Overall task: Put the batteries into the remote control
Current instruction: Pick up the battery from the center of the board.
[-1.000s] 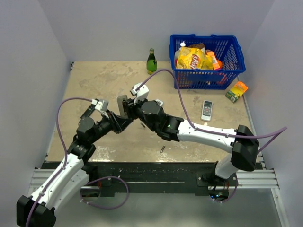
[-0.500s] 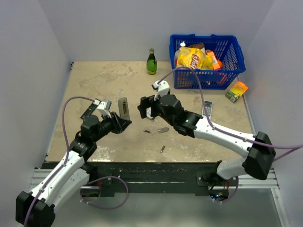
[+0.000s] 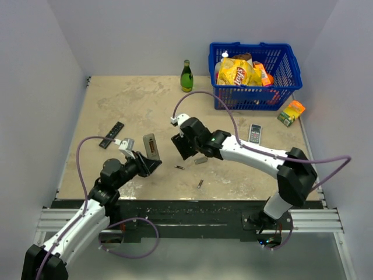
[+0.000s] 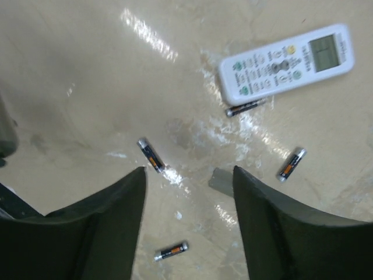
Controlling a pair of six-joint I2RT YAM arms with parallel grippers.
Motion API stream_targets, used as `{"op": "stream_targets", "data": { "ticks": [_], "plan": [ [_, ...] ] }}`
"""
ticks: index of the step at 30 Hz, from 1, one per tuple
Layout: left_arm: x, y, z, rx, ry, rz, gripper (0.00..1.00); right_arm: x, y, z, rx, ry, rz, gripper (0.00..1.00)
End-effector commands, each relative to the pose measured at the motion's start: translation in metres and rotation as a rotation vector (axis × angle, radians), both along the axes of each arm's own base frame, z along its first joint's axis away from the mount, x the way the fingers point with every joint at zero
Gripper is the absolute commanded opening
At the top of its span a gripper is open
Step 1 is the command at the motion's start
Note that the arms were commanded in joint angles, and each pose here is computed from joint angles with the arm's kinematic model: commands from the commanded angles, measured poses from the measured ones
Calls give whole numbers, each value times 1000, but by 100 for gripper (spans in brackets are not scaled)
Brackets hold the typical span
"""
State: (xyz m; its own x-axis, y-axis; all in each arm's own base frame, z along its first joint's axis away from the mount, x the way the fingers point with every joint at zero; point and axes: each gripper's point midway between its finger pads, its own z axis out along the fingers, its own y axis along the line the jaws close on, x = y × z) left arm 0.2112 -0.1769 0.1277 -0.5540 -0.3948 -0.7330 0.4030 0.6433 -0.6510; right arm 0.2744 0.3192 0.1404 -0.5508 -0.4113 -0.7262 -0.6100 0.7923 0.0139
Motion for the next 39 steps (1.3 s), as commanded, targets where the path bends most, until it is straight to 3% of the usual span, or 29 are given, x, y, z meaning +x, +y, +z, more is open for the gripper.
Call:
{"op": "stream_targets", "data": {
  "ticks": [1, 6, 17, 21, 25, 30, 39],
  "plan": [
    [6, 4, 23, -78, -84, 59, 0, -17, 16, -25, -79, 105, 142, 55],
    [7, 16, 10, -81, -34, 138, 0, -24, 39, -66, -164, 197, 243, 46],
    [3, 23, 6, -97, -20, 178, 0, -57, 51, -113, -266, 309, 388, 47],
    [3, 23, 13, -100, -29, 177, 0, -64, 54, -106, -221, 319, 391, 45],
    [4, 26, 20, -103, -38, 192, 0, -71, 55, -78, -178, 299, 390, 56],
    [3, 39, 46, -106, -56, 263, 0, -82, 50, -67, -170, 296, 409, 61],
    [-19, 77, 128, -106, -201, 388, 0, -132, 53, -114, -320, 334, 486, 60]
  ]
}}
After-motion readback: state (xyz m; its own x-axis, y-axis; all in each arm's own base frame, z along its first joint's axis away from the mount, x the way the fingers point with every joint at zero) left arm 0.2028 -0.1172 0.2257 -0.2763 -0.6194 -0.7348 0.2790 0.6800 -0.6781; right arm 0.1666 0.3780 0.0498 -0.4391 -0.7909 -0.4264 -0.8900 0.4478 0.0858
